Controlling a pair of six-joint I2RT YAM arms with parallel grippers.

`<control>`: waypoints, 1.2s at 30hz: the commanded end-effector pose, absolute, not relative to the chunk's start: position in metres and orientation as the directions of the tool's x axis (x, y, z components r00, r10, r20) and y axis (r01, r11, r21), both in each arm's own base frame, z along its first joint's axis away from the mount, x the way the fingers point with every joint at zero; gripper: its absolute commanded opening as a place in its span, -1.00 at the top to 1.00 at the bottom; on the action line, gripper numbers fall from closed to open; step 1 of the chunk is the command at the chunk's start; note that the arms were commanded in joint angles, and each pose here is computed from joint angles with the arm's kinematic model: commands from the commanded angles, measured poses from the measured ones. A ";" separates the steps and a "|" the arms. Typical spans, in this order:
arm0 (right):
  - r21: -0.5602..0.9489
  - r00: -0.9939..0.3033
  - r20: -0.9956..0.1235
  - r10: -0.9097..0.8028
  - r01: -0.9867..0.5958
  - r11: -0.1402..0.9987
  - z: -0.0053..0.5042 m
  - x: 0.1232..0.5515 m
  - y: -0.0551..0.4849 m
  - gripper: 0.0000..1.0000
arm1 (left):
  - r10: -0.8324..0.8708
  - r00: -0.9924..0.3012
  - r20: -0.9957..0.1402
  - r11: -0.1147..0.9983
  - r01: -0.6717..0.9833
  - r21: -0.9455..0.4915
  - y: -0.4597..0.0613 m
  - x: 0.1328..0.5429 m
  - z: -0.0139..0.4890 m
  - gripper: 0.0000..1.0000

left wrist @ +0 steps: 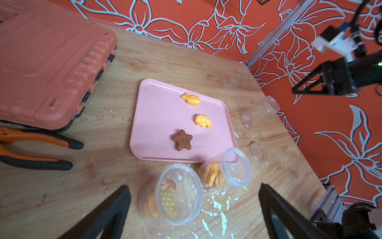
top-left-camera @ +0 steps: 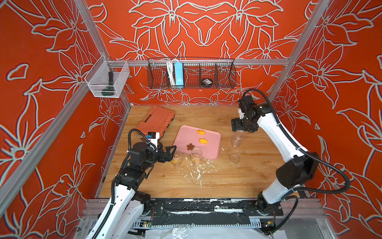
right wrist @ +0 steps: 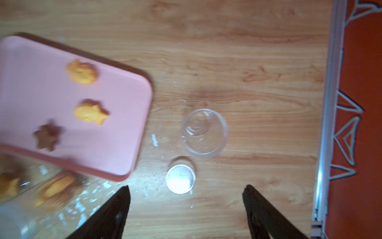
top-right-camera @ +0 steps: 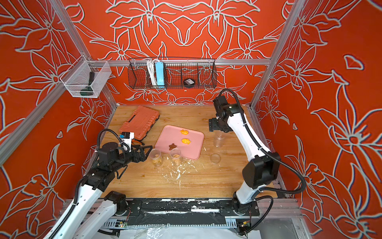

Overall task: Pour the cookies out of the jar
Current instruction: Place the jar at the center of the board, then pick up the jar from the center of the board.

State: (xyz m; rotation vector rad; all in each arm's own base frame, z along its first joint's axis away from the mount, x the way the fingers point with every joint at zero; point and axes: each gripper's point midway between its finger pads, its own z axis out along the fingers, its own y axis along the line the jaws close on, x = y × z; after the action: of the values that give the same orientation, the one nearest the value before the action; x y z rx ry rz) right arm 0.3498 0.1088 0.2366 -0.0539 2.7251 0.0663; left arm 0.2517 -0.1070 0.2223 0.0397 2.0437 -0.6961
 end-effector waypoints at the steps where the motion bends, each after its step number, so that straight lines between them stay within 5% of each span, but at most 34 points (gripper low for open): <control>1: 0.174 -0.924 -0.358 -0.132 -0.205 0.963 0.237 0.318 0.178 -0.76 | -0.233 -0.542 -0.808 0.831 0.321 -0.455 -0.111 0.252 0.226 -0.96; 12: 0.106 -0.823 -0.260 -0.505 -0.545 0.832 0.211 0.227 0.287 -0.98 | -0.237 -0.523 -0.819 0.831 0.328 -0.450 -0.110 0.250 0.232 -0.95; 36: -0.054 -0.785 -0.125 -0.607 -0.605 0.794 0.136 0.242 0.330 -0.87 | -0.242 -0.508 -0.827 0.836 0.323 -0.444 -0.107 0.249 0.236 -0.95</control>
State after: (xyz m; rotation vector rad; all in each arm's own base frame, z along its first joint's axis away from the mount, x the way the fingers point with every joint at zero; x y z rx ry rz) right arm 0.2374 0.3359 0.1430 -0.9513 2.8349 0.0700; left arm 0.2486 -0.1062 0.2293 0.0454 2.0145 -0.6956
